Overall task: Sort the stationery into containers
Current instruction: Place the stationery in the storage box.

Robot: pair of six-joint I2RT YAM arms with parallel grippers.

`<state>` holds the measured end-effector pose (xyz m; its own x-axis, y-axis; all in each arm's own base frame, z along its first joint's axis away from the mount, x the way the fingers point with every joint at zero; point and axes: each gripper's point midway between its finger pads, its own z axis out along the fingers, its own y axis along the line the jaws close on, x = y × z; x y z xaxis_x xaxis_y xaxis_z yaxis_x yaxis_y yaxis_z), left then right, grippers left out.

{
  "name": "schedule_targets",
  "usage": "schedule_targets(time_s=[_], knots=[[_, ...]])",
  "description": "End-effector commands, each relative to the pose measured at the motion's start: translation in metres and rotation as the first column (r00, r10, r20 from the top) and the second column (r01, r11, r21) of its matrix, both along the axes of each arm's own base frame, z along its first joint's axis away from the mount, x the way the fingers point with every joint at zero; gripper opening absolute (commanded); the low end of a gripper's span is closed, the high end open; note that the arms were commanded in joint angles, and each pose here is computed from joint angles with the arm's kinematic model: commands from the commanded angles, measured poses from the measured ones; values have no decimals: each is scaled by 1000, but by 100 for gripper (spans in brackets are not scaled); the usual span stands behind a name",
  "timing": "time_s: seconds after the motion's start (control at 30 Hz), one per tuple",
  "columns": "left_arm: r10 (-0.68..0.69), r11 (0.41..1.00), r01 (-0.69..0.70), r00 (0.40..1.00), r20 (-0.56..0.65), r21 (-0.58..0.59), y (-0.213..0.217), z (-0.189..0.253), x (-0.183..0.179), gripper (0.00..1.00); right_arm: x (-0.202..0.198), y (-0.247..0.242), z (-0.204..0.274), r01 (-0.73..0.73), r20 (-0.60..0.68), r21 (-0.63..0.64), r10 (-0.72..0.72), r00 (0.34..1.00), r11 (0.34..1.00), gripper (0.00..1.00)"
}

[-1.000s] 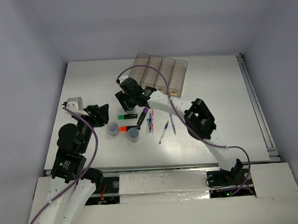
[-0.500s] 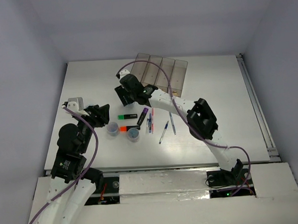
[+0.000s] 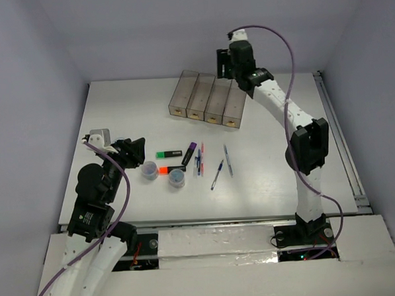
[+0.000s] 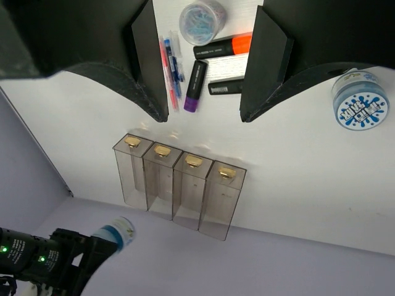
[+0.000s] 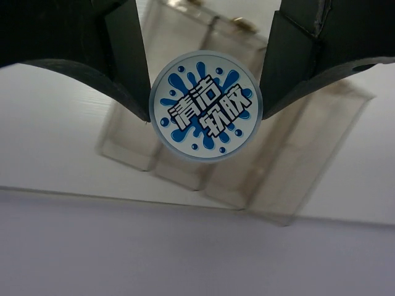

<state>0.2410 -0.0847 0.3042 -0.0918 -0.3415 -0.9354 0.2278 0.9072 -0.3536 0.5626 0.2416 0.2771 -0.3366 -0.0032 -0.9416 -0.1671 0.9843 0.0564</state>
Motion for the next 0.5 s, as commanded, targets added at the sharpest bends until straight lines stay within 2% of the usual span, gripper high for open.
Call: schedule_targets(time_s=[0.0, 0.27, 0.47], knots=[[-1, 1000, 2, 997, 79, -20, 1, 28, -3, 47, 17, -27, 22, 15, 43, 29, -16, 999, 999, 53], [2, 1000, -1, 997, 71, -17, 1, 27, -1, 47, 47, -77, -10, 97, -12, -18, -97, 995, 995, 53], [-4, 1000, 5, 998, 63, -9, -1, 25, 1, 46, 55, -72, -39, 63, -57, -16, -64, 996, 998, 53]])
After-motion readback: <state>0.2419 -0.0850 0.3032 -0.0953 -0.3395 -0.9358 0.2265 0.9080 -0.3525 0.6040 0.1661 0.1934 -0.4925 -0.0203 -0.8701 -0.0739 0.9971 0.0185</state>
